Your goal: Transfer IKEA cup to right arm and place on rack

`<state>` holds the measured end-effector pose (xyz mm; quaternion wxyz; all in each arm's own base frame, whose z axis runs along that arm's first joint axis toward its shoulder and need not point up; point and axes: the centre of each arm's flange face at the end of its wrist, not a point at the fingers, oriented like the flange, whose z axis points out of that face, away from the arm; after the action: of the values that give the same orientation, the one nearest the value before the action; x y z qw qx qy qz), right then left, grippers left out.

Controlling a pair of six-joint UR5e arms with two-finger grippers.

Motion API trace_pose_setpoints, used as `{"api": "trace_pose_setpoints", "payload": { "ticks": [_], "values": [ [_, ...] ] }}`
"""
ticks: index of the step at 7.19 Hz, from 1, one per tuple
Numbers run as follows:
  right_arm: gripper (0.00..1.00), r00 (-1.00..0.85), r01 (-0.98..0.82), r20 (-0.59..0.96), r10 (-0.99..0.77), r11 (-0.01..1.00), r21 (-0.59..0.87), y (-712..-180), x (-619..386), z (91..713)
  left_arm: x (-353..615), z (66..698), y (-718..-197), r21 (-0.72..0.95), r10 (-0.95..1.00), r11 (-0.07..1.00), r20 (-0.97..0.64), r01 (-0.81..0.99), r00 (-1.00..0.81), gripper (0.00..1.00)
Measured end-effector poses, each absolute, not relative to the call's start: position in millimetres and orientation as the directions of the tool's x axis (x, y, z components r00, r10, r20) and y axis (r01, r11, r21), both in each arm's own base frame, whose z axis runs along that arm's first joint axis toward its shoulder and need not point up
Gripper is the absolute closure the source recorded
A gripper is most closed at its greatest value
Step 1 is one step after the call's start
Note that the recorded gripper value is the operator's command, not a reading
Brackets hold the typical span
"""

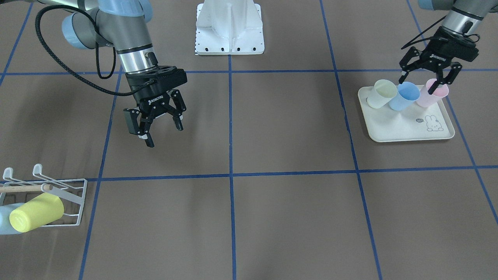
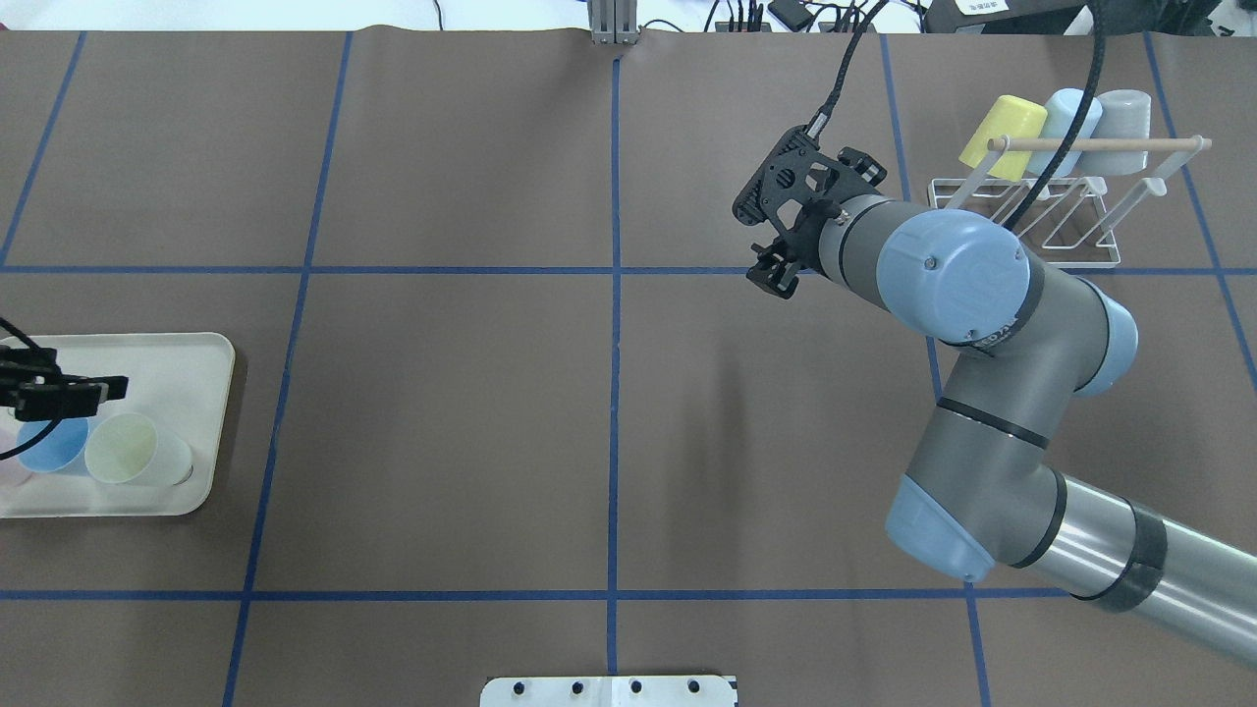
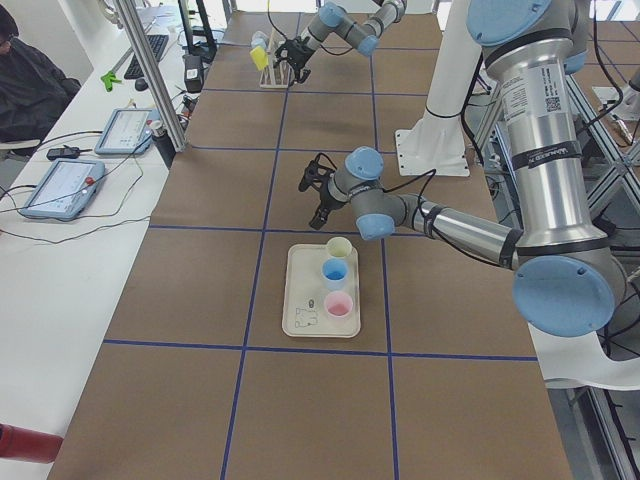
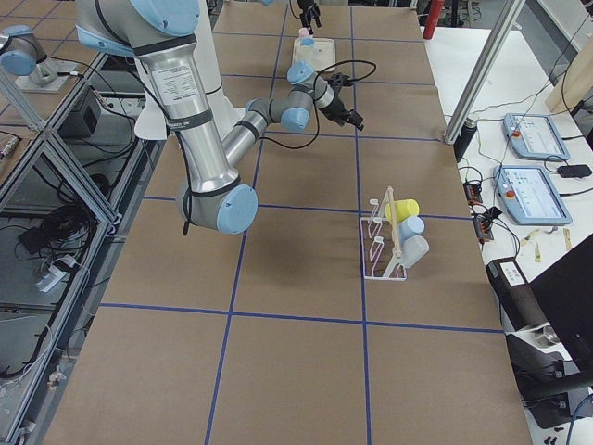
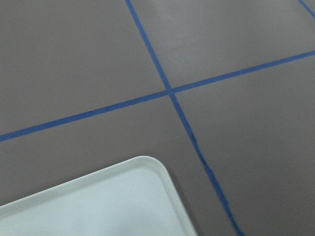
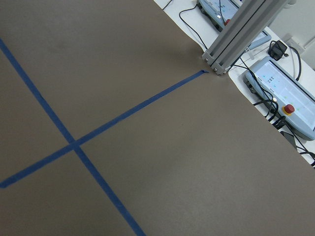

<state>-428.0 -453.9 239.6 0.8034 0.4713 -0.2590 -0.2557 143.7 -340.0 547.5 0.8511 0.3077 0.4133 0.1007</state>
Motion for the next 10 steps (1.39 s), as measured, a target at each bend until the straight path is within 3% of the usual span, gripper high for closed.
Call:
{"api": "trace_pose_setpoints", "payload": {
  "ticks": [4,6,10],
  "values": [
    [0.00,0.723,0.143,0.212,-0.657,0.443,0.885,-445.2,-437.5,236.5,66.7,654.4,-334.0,0.698,0.490,0.716,-0.494,-0.008,0.718,0.00],
    [0.00,0.719,0.141,0.215,-0.661,0.441,0.886,-442.7,-440.1,236.4,59.3,685.3,-321.2,0.672,0.440,0.737,-0.557,0.072,0.704,0.00],
    [0.00,0.719,0.144,0.213,-0.661,0.442,0.885,-442.4,-441.1,238.9,71.5,688.5,-317.9,0.624,0.426,0.774,-0.637,0.107,0.643,0.00]
  ]
}}
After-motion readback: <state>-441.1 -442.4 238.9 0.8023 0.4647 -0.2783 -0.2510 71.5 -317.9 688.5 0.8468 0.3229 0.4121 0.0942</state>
